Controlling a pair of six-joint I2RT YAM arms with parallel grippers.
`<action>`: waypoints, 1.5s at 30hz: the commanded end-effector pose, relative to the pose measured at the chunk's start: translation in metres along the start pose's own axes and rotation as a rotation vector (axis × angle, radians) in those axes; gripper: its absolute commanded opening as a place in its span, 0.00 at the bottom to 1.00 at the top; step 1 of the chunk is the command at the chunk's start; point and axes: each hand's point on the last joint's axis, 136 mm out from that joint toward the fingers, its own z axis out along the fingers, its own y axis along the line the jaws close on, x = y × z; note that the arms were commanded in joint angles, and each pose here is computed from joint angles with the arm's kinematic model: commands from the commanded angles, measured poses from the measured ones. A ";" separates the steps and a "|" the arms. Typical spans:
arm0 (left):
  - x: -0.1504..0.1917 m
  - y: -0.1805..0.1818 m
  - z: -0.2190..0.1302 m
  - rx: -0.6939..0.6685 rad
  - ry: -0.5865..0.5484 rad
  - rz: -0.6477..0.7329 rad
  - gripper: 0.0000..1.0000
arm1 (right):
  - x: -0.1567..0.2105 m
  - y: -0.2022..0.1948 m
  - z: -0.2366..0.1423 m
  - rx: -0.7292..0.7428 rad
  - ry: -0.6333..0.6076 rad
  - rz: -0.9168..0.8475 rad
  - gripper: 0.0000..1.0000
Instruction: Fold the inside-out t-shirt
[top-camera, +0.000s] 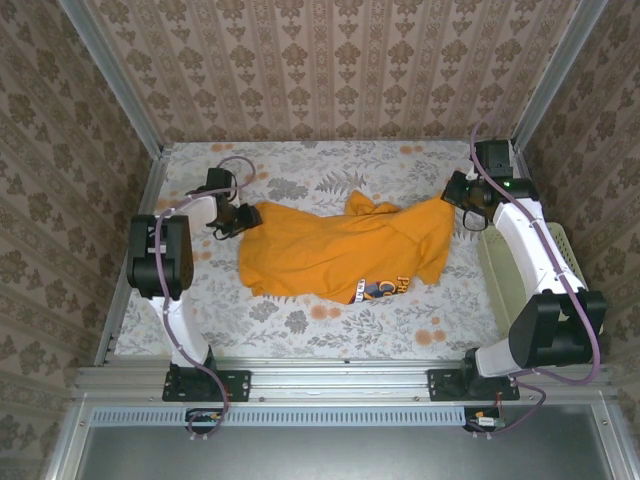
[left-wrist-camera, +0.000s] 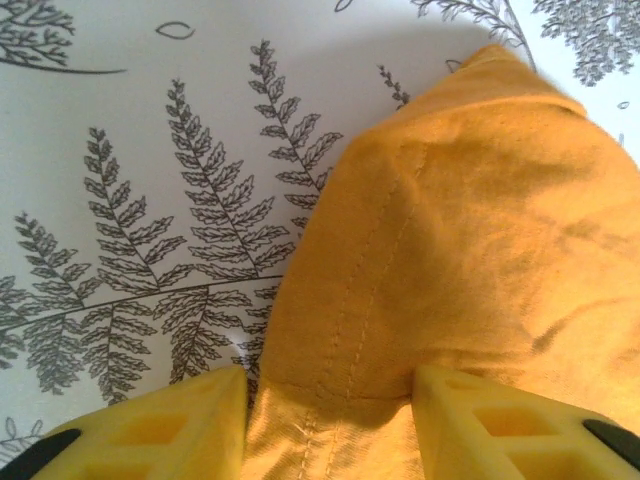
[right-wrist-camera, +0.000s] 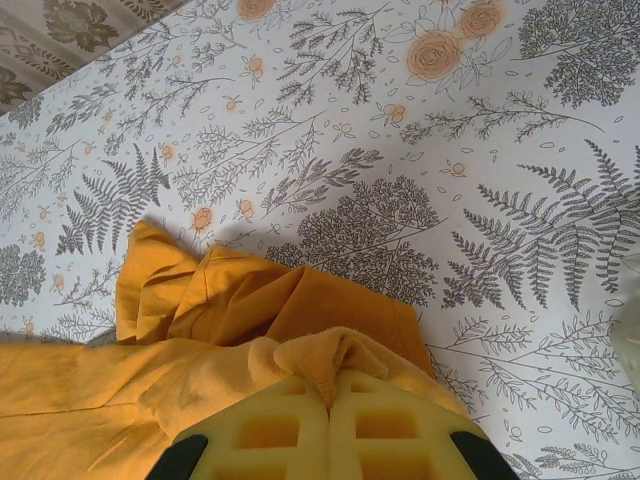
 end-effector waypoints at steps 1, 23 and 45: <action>0.009 0.009 0.013 -0.038 0.053 0.002 0.41 | -0.009 0.003 -0.006 -0.021 -0.032 0.009 0.00; -0.022 -0.051 -0.191 0.059 -0.379 0.096 0.00 | -0.041 0.008 -0.128 -0.012 -0.237 0.002 0.00; 0.109 -0.083 -0.566 0.341 -1.305 0.235 0.00 | -0.034 0.003 -0.509 -0.213 -1.090 -0.003 0.00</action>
